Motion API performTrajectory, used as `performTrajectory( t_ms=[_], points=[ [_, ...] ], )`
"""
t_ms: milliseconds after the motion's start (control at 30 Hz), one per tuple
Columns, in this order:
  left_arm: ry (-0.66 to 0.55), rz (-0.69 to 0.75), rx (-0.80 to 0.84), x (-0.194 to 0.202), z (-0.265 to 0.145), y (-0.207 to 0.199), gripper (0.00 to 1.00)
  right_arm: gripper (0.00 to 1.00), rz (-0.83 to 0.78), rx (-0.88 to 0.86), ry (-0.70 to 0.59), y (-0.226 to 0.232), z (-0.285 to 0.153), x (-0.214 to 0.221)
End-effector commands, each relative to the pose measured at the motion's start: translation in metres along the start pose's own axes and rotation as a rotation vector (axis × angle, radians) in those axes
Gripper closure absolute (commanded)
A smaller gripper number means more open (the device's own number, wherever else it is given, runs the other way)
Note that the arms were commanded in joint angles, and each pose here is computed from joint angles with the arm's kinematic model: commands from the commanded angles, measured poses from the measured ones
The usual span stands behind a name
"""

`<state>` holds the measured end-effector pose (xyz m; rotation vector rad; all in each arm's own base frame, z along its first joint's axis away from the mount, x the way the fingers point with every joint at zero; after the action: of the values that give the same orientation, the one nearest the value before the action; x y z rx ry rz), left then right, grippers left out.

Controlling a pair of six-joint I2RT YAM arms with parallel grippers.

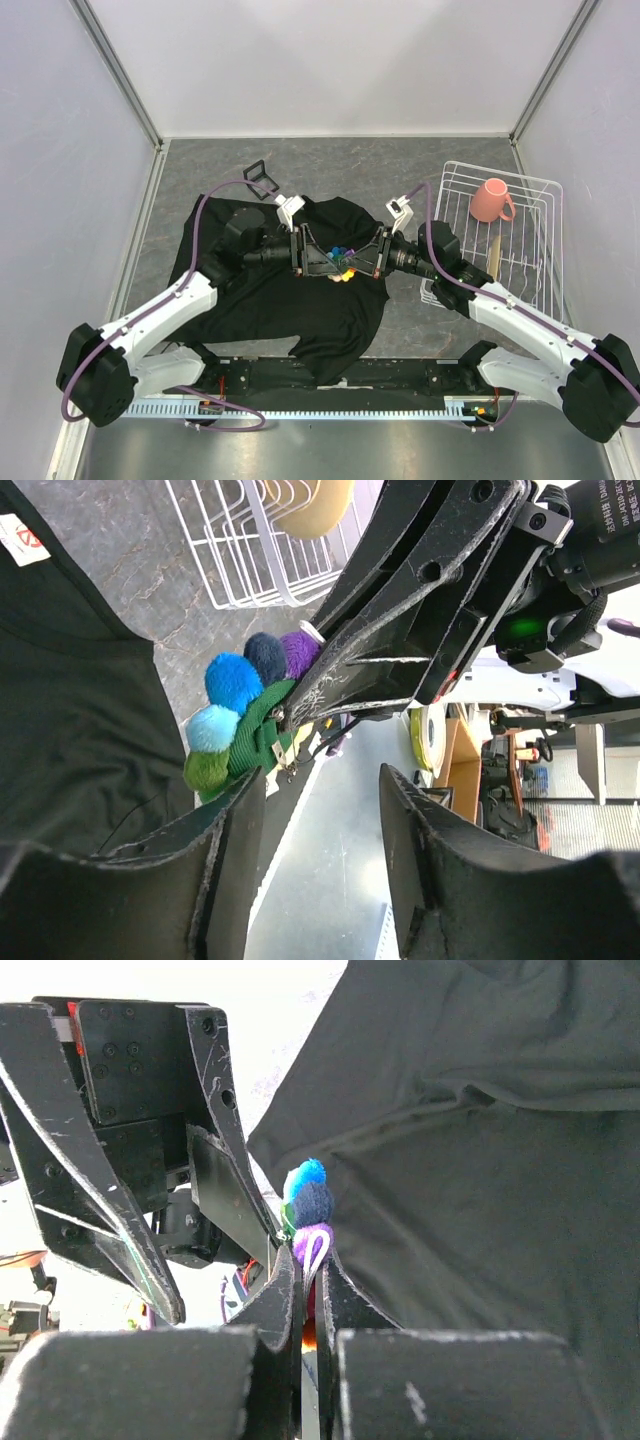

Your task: Remove the brooch from the garment

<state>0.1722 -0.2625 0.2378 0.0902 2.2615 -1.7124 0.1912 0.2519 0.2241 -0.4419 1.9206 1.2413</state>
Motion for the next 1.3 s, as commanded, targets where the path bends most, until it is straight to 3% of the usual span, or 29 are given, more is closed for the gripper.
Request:
performTrajectory(
  t_ms=[0,167,267,533,733,1067,1267],
  points=[
    [-0.089,0.075,0.057,-0.006,-0.009,-0.018,0.43,1.0,-0.065,-0.02,-0.065,0.013,-0.005,-0.021],
    [-0.149,0.053,0.03,-0.008,-0.014,-0.014,0.38,1.0,-0.067,-0.022,-0.061,0.013,-0.005,-0.021],
    [-0.139,0.007,-0.012,-0.007,-0.009,-0.003,0.31,1.0,-0.066,-0.028,-0.068,0.015,-0.005,-0.022],
    [-0.084,-0.046,-0.017,-0.004,0.002,0.009,0.28,1.0,-0.073,-0.037,-0.083,0.017,-0.007,-0.025],
    [-0.041,-0.085,0.029,0.0,0.009,0.012,0.4,1.0,-0.073,-0.039,-0.086,0.018,-0.006,-0.026],
    [-0.045,-0.069,0.053,0.0,0.009,0.01,0.4,1.0,-0.074,-0.036,-0.084,0.017,-0.006,-0.026],
    [-0.045,-0.077,0.064,0.0,0.01,0.01,0.51,1.0,-0.073,-0.037,-0.086,0.018,-0.007,-0.025]
  ],
)
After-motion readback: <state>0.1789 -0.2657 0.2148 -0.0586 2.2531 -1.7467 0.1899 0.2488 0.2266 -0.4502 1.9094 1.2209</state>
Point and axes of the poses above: each gripper's point midway between its finger pads, its own z axis out along the fingers, its own y axis along the line the jaws close on, x = y × z, the point moved 4 cm from there along -z, back along the fingers, and after that the axes turned 12 degrees about -z, right-handed, at the moved point
